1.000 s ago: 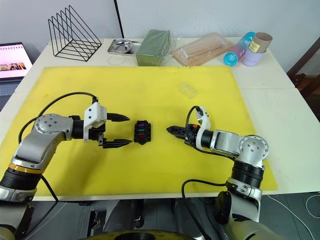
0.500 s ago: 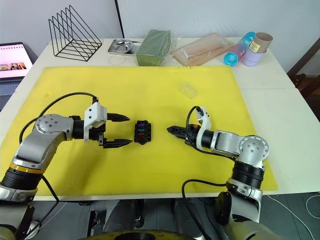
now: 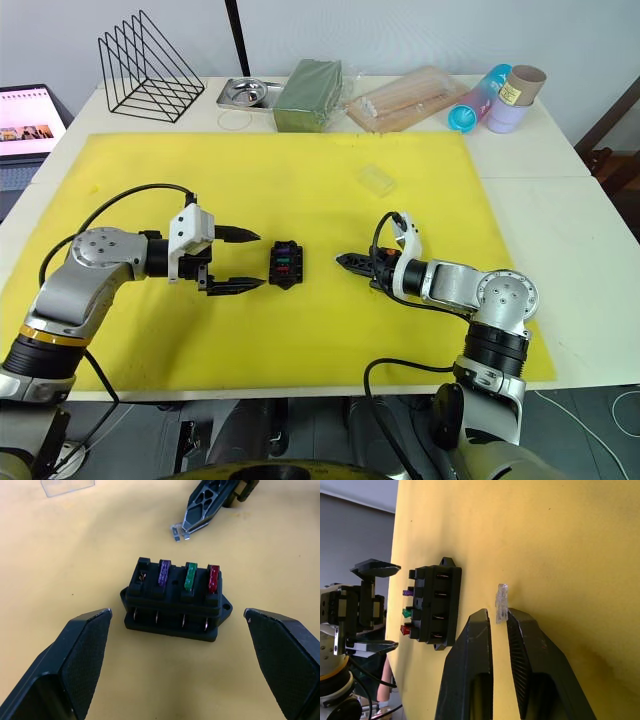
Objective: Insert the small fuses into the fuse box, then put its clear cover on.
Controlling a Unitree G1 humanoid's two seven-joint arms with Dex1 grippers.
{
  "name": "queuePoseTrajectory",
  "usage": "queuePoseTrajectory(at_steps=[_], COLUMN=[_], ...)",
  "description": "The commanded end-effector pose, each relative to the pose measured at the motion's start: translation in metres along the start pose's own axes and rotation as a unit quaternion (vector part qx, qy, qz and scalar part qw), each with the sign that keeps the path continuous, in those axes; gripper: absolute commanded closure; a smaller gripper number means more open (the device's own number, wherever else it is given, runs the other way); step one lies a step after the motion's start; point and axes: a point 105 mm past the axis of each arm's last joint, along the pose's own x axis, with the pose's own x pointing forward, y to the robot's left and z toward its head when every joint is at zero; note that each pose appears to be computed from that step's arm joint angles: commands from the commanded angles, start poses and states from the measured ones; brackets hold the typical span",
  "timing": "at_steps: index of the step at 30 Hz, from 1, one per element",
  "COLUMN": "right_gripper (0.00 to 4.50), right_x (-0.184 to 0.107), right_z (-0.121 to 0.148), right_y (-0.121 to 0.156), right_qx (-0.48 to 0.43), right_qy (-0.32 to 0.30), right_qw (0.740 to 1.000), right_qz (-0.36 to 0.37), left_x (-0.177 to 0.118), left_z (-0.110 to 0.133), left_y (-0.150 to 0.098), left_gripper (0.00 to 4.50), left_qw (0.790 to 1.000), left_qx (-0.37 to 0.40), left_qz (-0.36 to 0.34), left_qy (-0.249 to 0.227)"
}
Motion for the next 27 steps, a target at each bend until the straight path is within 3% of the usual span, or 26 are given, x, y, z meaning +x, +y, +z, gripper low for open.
queuePoseTrajectory(at_steps=[1,27], right_gripper=[3.98,3.98], right_x=[-0.009,-0.018], right_z=[0.007,0.022], right_y=[-0.012,-0.022], right_qx=[-0.002,-0.011], right_qy=[-0.019,-0.029], right_qw=[0.999,0.998], right_qz=[-0.035,-0.061], left_x=[0.000,0.002], left_z=[0.008,0.008], left_y=[0.002,0.000], left_gripper=[0.00,0.00], left_qw=[1.000,1.000], left_qx=[0.017,0.015], left_qz=[0.003,0.004], left_qy=[-0.009,-0.011])
